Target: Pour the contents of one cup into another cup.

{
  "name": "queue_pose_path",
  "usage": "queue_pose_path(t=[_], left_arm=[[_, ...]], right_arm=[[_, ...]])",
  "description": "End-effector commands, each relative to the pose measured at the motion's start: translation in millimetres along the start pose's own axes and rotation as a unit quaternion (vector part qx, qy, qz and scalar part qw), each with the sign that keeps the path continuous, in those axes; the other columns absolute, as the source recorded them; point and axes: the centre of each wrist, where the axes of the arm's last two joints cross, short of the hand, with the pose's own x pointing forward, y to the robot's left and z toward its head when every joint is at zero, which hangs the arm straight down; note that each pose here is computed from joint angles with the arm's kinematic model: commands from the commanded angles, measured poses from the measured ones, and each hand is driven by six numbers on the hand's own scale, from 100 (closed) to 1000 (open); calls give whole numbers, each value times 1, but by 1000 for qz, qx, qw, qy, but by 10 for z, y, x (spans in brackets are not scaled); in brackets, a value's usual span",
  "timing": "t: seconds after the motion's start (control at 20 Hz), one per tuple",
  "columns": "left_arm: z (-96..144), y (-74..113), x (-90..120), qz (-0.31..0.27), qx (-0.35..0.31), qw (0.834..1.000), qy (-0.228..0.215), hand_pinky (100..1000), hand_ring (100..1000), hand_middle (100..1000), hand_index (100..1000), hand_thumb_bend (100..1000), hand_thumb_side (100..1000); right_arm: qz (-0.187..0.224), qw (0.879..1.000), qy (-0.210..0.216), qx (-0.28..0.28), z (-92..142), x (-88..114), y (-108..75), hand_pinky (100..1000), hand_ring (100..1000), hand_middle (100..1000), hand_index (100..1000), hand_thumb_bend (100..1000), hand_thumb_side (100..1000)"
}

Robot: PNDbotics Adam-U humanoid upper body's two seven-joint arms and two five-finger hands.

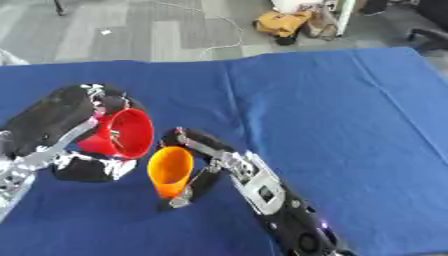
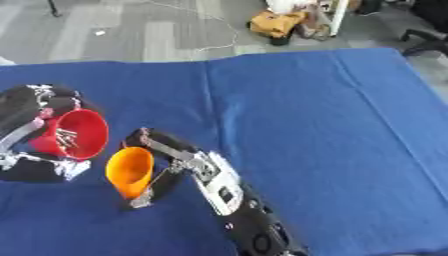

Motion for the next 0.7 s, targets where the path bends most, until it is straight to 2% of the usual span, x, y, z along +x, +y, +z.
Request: queue_pose_path(t=[0.05,0.7], left_arm=[[-9,107,-26,-20,1,1000,-3,100,261,250,705,100,109],[-22,110,-15,-29,-5,1000,-4,100,256,246,703,100,106]], right_arm=[[12,1000,-3,5,-58,36,-48,549,194,306,368,636,100],[19,1000,8,17,-36,12,-61,547,193,306,366,640,100]])
